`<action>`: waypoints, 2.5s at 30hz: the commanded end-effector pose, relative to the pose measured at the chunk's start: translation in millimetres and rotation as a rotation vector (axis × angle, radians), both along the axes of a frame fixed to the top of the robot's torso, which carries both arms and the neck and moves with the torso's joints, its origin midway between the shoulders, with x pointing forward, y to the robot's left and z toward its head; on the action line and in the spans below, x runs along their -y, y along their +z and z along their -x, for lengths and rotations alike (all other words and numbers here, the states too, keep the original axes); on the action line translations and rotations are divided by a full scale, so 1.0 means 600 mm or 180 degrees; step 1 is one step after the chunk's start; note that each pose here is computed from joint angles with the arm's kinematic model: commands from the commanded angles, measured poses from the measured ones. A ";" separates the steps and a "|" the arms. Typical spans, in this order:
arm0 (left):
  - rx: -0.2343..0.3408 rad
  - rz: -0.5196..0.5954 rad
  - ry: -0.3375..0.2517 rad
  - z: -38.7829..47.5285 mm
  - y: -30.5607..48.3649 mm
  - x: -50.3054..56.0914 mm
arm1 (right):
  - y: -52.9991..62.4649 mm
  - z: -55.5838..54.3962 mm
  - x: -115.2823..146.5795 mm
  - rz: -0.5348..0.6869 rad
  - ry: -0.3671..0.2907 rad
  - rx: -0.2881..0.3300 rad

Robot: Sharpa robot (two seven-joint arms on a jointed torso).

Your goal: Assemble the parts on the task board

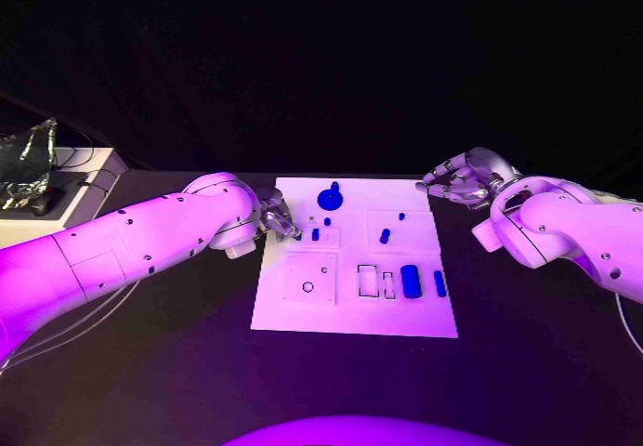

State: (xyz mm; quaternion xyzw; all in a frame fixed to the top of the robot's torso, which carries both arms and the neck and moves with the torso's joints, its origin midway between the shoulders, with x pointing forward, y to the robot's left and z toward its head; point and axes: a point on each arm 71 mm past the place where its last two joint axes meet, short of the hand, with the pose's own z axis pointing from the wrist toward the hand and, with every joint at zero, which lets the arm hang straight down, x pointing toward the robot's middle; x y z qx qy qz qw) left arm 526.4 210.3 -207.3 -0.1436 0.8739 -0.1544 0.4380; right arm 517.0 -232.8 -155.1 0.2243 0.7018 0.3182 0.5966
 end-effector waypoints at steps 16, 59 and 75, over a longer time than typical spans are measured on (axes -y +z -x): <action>-0.0096 -0.0081 -0.0059 0.000 -0.006 0.004 | 0.000 0.000 -0.003 0.0010 0.0050 0.0014; -0.0255 -0.0175 -0.0007 -0.002 -0.032 0.015 | 0.000 0.001 -0.002 0.0008 0.0051 0.0019; -0.0241 -0.0203 0.0041 -0.002 -0.029 0.004 | 0.000 0.001 0.000 0.0009 0.0044 0.0021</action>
